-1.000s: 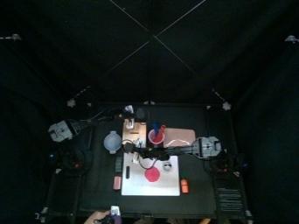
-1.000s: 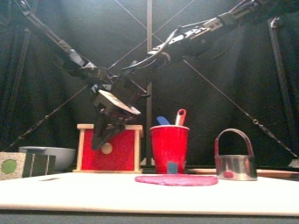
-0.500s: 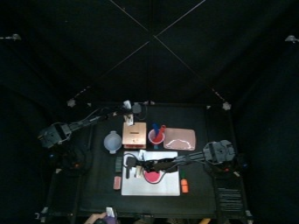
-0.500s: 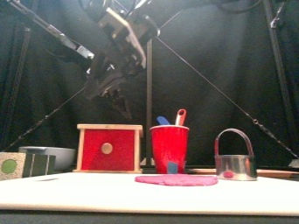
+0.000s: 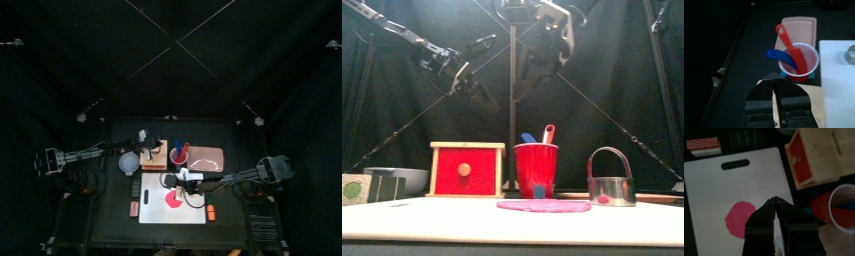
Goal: Get the cutter from the drawer then cut the dough then place the extra dough in the bowl
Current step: Cut the dough
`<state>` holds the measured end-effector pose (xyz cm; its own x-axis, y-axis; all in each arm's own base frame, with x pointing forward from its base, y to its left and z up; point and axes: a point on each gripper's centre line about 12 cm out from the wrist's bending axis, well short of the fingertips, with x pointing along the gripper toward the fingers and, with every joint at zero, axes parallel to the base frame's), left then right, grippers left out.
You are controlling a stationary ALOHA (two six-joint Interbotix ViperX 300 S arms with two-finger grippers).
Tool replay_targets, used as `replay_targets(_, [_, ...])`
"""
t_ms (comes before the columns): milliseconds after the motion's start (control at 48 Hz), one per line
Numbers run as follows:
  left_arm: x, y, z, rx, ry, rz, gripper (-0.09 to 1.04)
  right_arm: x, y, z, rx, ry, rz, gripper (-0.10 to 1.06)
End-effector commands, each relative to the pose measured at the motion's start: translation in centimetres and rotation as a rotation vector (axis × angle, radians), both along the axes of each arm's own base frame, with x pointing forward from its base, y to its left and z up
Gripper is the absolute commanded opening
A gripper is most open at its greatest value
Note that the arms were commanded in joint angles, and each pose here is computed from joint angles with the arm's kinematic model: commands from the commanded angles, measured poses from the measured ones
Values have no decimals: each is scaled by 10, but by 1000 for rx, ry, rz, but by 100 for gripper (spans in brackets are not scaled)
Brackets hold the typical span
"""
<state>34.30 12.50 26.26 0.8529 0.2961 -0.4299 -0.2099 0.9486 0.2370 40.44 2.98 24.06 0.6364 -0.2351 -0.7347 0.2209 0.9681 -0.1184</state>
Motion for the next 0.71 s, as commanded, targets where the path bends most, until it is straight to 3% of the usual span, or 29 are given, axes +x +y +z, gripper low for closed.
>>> replay_targets(21, [-6,-32,12,16,-126,-18,30,-24,2,14,50,-26,-6,53])
replay_targets(333, [-30,-95,9,50,-347,-47,30,-56,5,-12,131,71,-45,99])
replay_targets(500, [-38,-110,2,44,-418,-37,31,-67,7,-26,114,152,-47,103])
replay_targets(625, [-43,-114,-4,0,-445,-26,30,-78,14,-37,66,234,8,103])
replay_targets(708, [-44,-114,-8,-22,-445,-19,30,-81,19,-42,58,256,49,103])
